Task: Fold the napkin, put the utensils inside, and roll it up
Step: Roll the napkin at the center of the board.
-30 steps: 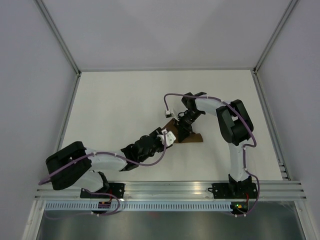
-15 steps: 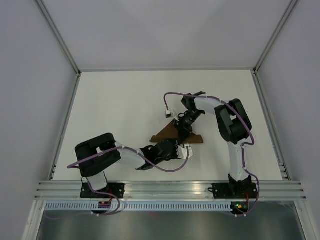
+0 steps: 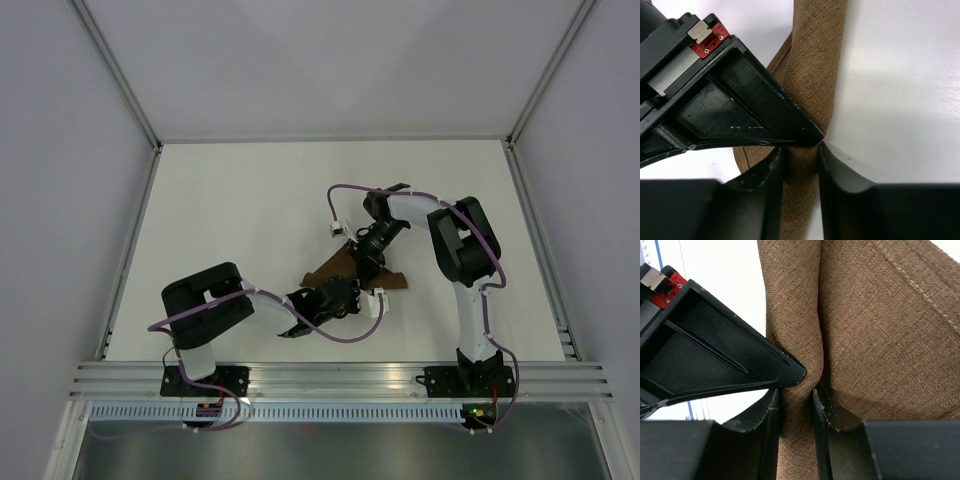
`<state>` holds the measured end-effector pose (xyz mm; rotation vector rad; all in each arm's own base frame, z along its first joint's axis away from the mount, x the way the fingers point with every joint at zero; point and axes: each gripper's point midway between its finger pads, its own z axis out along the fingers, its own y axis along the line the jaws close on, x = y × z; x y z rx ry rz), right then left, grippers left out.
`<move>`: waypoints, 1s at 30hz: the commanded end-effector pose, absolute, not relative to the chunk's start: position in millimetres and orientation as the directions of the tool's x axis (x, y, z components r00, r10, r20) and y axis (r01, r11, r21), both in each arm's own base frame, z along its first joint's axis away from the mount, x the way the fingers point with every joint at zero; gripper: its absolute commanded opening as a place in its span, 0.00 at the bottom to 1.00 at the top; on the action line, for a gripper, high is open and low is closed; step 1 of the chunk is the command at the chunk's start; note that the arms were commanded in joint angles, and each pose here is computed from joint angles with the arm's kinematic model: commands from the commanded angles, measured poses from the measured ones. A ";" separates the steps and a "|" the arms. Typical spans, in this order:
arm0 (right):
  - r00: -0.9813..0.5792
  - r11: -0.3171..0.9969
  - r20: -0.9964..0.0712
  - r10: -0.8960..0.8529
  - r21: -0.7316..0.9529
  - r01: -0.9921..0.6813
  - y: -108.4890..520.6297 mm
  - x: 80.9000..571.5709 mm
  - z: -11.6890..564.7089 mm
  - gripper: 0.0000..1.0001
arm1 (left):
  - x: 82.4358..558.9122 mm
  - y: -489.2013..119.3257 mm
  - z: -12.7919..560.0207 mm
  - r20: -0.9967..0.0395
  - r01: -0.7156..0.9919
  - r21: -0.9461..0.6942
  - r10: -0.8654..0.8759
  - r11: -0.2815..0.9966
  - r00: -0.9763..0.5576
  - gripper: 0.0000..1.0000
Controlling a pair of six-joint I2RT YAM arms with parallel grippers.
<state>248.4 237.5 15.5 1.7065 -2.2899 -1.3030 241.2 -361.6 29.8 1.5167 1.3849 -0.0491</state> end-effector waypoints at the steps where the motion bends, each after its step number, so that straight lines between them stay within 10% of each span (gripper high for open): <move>1: -0.337 0.065 -0.380 -0.861 0.576 -0.815 217.3 247.4 -21.4 0.07 | 240.5 -355.1 15.6 -0.597 0.782 0.602 0.739 0.158 0.311 0.30; 7: -0.343 0.047 -0.435 -0.833 0.562 -0.826 223.6 252.4 -1.2 0.43 | 232.8 -353.0 9.3 -0.622 0.848 0.514 0.738 0.132 0.262 0.03; 15: -0.365 0.080 -0.569 -0.737 0.463 -0.883 225.5 293.3 64.9 0.81 | 219.9 -356.2 5.1 -0.657 0.923 0.371 0.731 0.102 0.184 0.02; 30: -0.416 0.568 -0.851 -0.322 0.178 -0.804 103.8 391.7 176.3 0.77 | 214.2 -355.7 22.7 -0.736 0.990 -0.065 0.664 0.126 -0.133 0.02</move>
